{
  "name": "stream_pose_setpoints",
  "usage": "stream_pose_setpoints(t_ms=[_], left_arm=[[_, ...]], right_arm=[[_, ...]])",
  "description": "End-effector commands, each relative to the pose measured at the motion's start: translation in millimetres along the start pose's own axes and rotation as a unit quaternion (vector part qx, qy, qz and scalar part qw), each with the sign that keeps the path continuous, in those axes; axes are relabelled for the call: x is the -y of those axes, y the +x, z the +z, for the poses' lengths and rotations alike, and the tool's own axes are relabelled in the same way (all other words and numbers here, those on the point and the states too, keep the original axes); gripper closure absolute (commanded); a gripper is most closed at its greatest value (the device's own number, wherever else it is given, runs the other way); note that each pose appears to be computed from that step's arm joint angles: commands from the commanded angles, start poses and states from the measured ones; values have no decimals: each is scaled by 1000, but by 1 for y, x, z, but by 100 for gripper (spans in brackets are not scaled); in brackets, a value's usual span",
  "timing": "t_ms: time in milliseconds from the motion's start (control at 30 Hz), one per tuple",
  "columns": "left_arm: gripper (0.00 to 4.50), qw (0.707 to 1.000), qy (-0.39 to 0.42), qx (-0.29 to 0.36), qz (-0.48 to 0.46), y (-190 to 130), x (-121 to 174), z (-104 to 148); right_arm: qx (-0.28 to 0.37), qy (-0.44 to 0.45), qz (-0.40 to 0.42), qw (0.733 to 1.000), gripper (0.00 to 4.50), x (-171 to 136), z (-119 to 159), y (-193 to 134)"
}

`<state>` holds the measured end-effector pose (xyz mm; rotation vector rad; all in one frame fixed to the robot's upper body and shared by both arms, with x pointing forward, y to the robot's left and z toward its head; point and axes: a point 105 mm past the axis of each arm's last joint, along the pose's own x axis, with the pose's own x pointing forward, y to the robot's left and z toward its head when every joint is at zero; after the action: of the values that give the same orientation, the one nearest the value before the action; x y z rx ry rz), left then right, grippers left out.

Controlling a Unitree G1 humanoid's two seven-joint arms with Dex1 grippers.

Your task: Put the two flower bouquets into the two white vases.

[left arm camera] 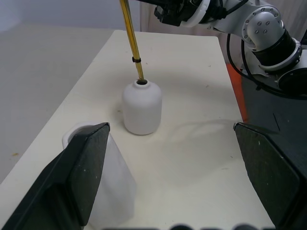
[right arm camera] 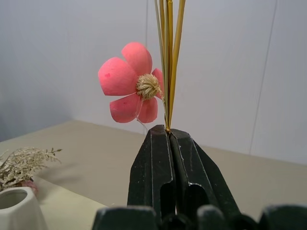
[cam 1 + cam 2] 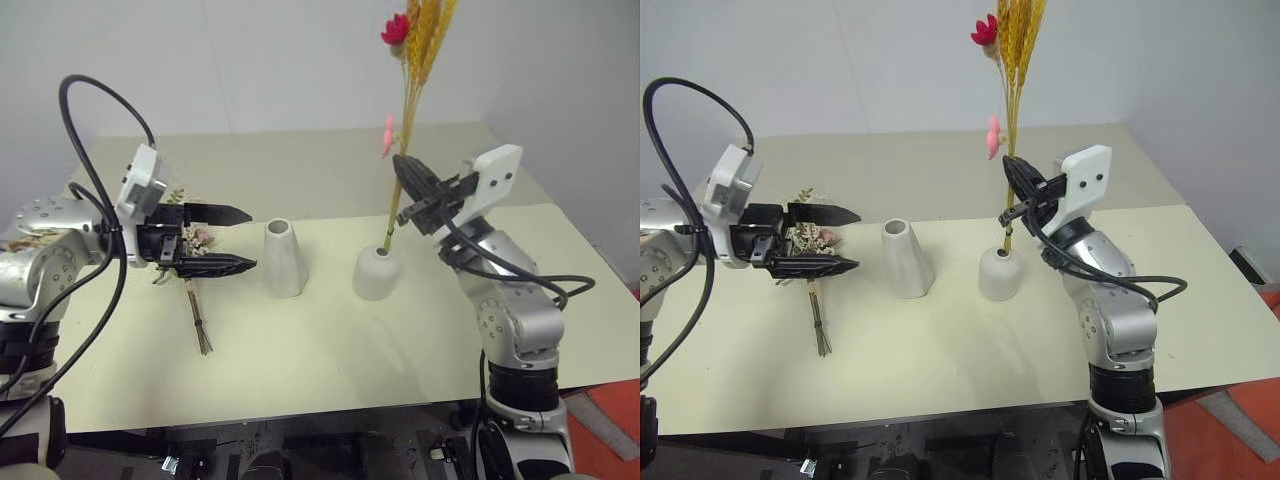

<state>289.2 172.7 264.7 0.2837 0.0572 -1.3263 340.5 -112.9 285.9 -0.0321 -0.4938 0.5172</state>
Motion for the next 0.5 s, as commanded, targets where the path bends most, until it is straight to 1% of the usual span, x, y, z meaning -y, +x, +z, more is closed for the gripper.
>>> stream_pose_setpoints(t_ms=[33, 233, 367, 500], left_arm=[[0, 999, 30, 13, 6, -3, 2, 13], [0, 999, 29, 15, 7, -2, 2, 13], [0, 999, 29, 14, 9, -3, 2, 13], [0, 999, 28, 12, 11, -4, 3, 13]], right_arm=[[38, -11, 0, 999, 448, 1, 22, 2], [39, -5, 4, 999, 448, -2, 22, 2], [28, 3, 1, 1000, 448, -1, 14, 1], [29, 7, 7, 1000, 448, -5, 13, 2]])
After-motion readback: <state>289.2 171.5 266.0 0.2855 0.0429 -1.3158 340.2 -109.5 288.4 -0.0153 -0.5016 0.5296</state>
